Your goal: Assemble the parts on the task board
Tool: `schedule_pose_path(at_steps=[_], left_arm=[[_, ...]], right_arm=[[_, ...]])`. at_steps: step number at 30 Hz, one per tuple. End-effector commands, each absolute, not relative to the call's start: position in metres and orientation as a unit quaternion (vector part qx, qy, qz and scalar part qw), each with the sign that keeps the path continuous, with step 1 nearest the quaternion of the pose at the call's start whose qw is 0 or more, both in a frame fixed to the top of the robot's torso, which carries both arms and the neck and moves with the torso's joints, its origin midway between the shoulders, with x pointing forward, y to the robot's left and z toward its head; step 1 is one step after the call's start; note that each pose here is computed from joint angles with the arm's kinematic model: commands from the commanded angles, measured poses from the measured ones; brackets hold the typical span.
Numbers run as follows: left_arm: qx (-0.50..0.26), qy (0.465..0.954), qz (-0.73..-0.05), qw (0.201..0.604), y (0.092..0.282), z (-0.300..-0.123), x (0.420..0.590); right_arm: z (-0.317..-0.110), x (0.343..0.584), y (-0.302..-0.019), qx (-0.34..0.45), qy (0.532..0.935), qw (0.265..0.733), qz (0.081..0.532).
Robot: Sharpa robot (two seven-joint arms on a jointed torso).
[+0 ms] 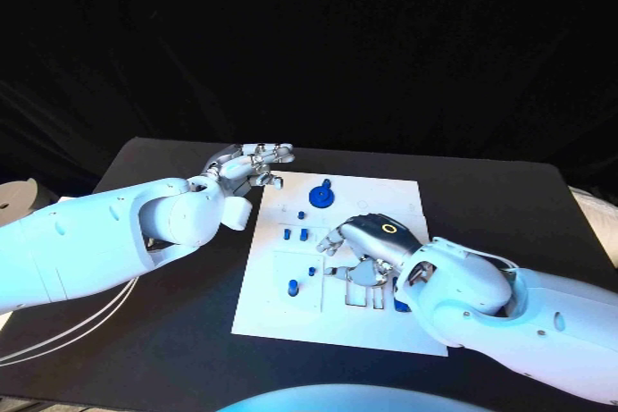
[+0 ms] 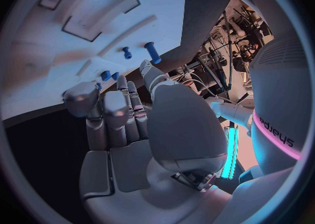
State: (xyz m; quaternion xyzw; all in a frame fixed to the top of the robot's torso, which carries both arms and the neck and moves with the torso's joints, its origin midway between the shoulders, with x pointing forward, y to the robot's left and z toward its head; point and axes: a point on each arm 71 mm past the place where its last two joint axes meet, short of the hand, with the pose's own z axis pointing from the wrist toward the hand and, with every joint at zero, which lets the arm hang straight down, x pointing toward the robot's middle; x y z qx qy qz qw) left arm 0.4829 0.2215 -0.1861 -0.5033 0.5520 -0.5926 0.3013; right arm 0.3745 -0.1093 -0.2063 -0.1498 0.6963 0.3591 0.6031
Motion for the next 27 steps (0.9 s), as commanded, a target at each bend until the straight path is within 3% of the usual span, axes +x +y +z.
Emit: schedule_pose_path(at_steps=[1, 6, 11, 18, 27], left_arm=[[-0.500, 0.552, -0.599, 0.294, 0.221, -0.185, 0.482], [-0.500, 0.552, -0.599, 0.293, 0.221, -0.184, 0.480], [-0.498, 0.553, -0.601, 0.290, 0.219, -0.184, 0.478], [-0.497, 0.554, -0.602, 0.288, 0.218, -0.184, 0.477], [-0.498, 0.554, -0.601, 0.289, 0.219, -0.184, 0.477]], right_arm=[[-0.200, 0.380, -0.142, -0.029, 0.730, 0.585, 0.352], [-0.203, 0.379, -0.190, 0.041, 0.775, 0.565, 0.280], [-0.211, 0.369, -0.217, 0.070, 0.799, 0.554, 0.224], [-0.219, 0.359, -0.227, 0.063, 0.814, 0.546, 0.187], [-0.230, 0.355, -0.221, 0.043, 0.824, 0.536, 0.177]])
